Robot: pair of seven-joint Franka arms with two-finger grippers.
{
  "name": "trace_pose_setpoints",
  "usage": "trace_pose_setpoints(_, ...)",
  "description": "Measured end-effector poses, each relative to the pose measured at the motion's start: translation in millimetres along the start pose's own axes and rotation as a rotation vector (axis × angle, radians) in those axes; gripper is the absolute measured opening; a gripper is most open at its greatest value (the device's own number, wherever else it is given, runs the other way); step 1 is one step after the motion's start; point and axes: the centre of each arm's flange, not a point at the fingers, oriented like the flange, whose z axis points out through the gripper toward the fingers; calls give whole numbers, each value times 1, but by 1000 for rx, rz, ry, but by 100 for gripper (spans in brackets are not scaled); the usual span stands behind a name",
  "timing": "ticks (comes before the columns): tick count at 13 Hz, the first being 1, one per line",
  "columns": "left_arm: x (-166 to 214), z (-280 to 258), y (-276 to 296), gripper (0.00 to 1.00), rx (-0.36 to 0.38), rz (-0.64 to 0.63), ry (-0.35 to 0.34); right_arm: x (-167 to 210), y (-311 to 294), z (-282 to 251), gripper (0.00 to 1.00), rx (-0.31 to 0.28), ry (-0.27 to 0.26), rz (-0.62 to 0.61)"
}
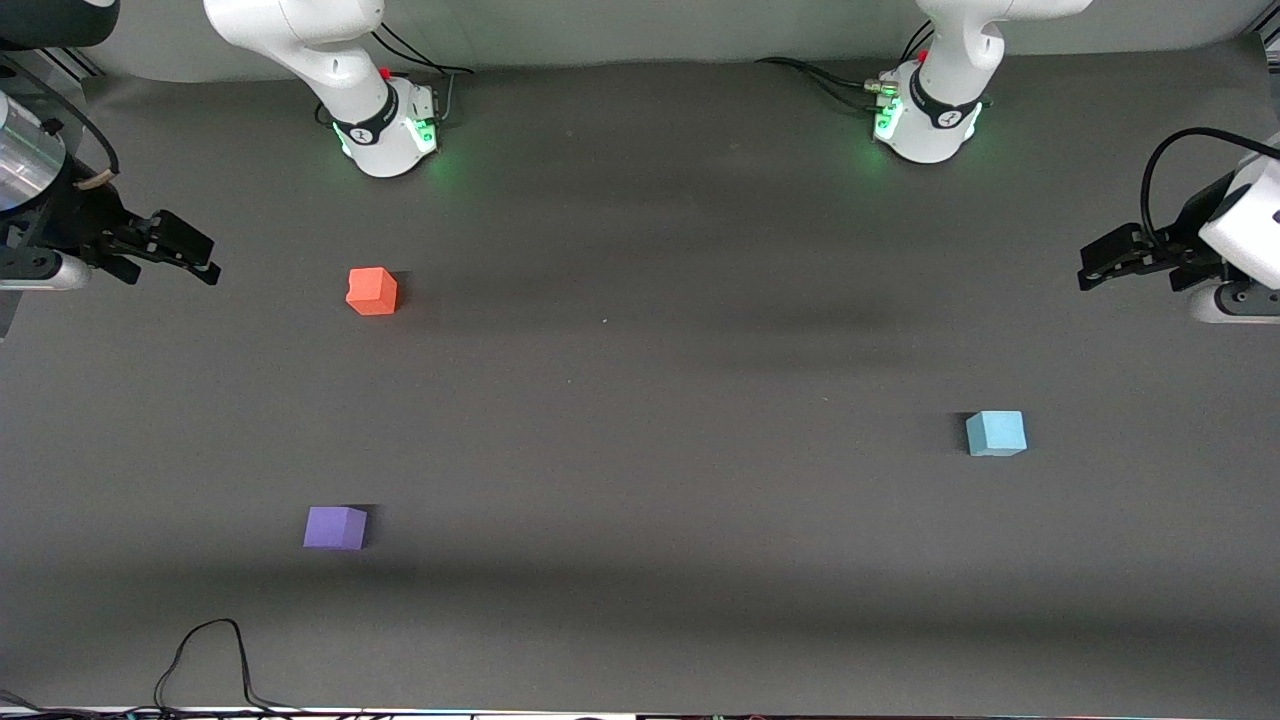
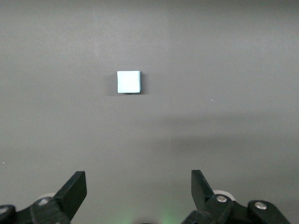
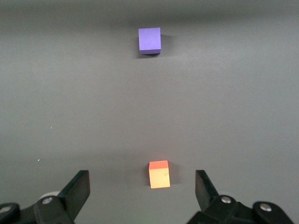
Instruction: Place blue block between orange and purple blocks
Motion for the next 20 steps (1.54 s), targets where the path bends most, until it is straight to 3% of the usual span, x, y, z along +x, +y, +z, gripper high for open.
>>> trace_pose_setpoints(15,8,6,-34,100,7,54,22,-7,28,7,100,7,-17,48)
trace_pose_setpoints(18,31,44,-35,100,12,54,6,-13,29,6,100,9,-18,48)
trace_pose_setpoints(20,57,101,-42,100,18,43,0,-19,31,4,100,12,-16,51)
